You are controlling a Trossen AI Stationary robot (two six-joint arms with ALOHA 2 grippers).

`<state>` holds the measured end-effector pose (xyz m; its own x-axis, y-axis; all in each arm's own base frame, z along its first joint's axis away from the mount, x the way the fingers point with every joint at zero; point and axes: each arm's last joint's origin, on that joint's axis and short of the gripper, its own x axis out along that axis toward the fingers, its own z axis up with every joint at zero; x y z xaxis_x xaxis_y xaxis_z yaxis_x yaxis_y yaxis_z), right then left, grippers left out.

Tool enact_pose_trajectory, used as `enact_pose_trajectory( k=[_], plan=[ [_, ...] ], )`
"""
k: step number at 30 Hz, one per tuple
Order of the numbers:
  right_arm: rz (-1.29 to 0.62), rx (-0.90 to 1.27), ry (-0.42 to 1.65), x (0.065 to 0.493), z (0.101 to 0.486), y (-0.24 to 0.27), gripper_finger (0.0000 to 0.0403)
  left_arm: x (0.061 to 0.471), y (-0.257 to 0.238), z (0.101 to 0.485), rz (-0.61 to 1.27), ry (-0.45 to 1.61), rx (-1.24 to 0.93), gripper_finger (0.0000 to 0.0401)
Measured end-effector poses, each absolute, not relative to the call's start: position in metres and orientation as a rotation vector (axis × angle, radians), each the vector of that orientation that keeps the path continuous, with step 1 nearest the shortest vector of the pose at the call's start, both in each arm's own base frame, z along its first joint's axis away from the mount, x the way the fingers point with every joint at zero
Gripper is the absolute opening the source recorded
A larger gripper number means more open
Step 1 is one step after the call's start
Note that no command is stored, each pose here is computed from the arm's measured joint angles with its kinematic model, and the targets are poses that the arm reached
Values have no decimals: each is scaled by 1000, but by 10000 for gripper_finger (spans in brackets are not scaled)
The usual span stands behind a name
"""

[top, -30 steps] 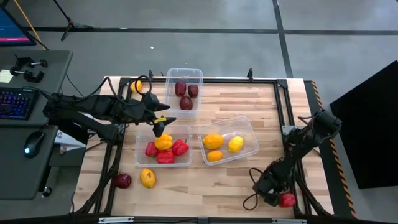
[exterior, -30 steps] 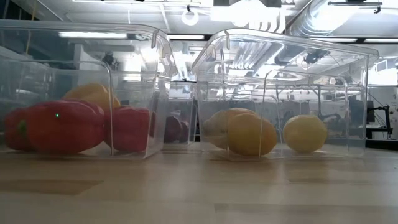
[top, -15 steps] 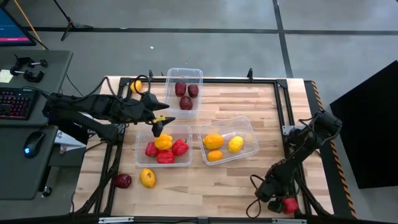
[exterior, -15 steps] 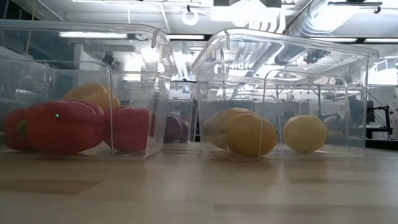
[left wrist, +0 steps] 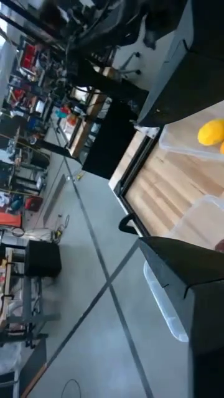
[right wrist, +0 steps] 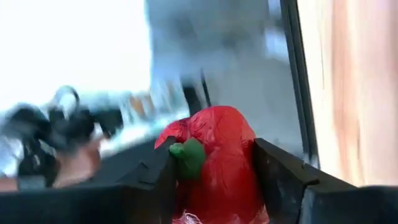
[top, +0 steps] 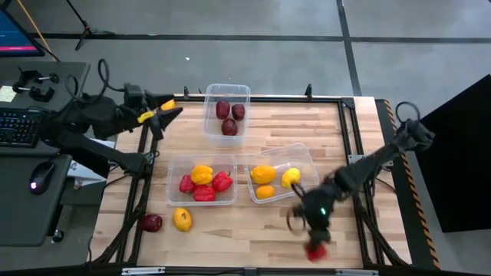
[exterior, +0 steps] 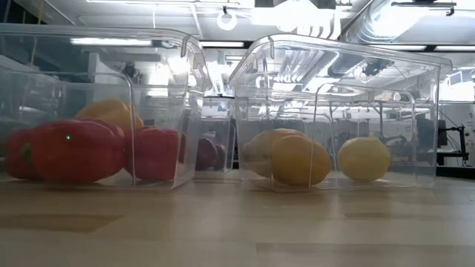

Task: Sort produce into baskets
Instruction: Put the red bell pepper into the middle left transparent bin

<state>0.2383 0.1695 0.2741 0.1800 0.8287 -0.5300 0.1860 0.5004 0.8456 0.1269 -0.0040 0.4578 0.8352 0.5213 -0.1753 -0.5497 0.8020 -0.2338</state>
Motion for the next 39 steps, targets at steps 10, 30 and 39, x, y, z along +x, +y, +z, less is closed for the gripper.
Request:
enact_pose_trajectory(
  k=[10, 30, 39],
  plan=[
    [228, 507, 567, 326, 350, 69, 164, 137, -7, 443, 565, 198, -261, 291],
    [349, 658, 580, 493, 282, 41, 165, 134, -9, 444, 437, 194, -380, 291],
    [283, 484, 529, 499, 301, 34, 239, 134, -10, 444, 428, 197, -377, 291]
  ],
)
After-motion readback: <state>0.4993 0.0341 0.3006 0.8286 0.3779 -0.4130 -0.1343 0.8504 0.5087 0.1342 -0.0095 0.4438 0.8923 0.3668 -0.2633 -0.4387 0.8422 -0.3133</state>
